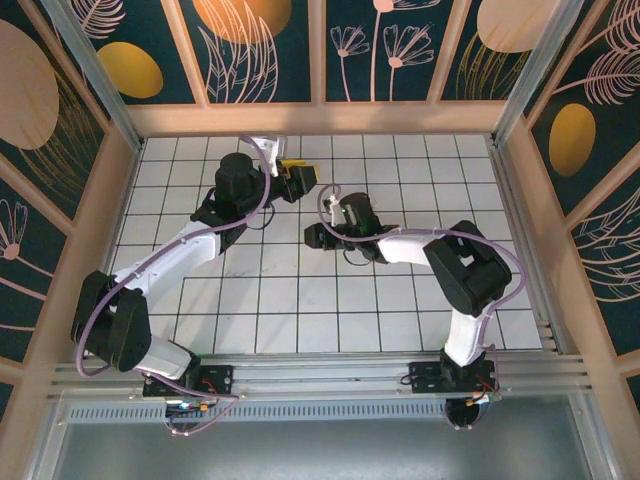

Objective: Put the keys on the keyring

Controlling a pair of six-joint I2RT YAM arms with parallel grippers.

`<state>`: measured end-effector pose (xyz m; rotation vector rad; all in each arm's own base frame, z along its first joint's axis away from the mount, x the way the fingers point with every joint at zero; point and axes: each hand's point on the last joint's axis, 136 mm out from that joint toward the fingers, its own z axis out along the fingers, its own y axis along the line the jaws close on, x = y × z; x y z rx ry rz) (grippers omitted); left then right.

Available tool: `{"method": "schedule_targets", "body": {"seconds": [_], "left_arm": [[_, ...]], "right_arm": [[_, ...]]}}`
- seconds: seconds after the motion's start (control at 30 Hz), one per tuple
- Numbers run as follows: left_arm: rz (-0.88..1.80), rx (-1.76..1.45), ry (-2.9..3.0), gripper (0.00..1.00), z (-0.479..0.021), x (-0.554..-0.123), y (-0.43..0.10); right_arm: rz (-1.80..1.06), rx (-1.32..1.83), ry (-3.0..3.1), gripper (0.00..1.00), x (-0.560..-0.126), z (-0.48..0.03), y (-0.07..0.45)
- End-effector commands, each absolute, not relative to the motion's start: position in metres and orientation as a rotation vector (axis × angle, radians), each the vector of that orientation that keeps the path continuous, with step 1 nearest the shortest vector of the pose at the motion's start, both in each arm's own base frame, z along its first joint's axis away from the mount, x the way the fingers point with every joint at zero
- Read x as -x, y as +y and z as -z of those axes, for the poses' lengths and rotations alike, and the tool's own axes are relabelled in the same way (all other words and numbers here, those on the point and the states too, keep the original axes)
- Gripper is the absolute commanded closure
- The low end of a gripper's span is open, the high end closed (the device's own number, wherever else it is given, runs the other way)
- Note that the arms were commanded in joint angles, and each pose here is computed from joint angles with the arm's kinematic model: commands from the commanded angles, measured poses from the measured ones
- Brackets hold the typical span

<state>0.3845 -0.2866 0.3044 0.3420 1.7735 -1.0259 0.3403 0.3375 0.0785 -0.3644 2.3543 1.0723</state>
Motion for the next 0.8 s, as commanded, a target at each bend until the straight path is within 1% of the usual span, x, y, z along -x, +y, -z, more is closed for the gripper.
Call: {"method": "schedule_targets", "body": {"seconds": [0.0, 0.03, 0.13, 0.2, 0.27, 0.3, 0.37, 0.47, 0.6, 0.7, 0.77], "left_arm": [[1.02, -0.332, 1.711, 0.48, -0.324, -0.382, -0.28], [1.014, -0.328, 1.709, 0.47, -0.324, -0.381, -0.279], [0.973, -0.298, 1.709, 0.39, -0.325, -0.381, -0.271], [0.926, -0.26, 1.707, 0.24, -0.325, -0.382, -0.261], [0.872, -0.215, 1.708, 0.15, -0.324, -0.383, -0.25], [0.836, -0.186, 1.703, 0.14, -0.325, -0.384, -0.242], [0.768, -0.136, 1.703, 0.09, -0.32, -0.383, -0.227], [0.63, -0.034, 1.697, 0.04, -0.318, -0.384, -0.196], [0.402, 0.124, 1.603, 0.01, -0.321, -0.373, -0.141], [0.243, 0.169, 1.484, 0.01, -0.326, -0.35, -0.102], [0.117, 0.217, 1.46, 0.01, -0.322, -0.338, -0.076]], "right_arm": [[-1.044, 0.332, 2.278, 0.43, -0.348, -0.112, 0.317], [-1.033, 0.317, 2.266, 0.38, -0.349, -0.117, 0.31], [-1.0, 0.281, 2.221, 0.24, -0.35, -0.137, 0.288], [-0.959, 0.212, 2.183, 0.13, -0.36, -0.152, 0.258], [-0.923, 0.159, 2.149, 0.11, -0.365, -0.165, 0.233], [-0.899, 0.128, 2.13, 0.11, -0.369, -0.172, 0.219], [-0.838, 0.06, 2.1, 0.11, -0.376, -0.183, 0.192], [-0.721, -0.053, 2.05, 0.1, -0.388, -0.201, 0.15], [-0.58, -0.199, 1.98, 0.07, -0.4, -0.222, 0.099], [-0.49, -0.32, 1.922, 0.06, -0.406, -0.232, 0.062], [-0.428, -0.404, 1.865, 0.04, -0.406, -0.234, 0.038]]}}
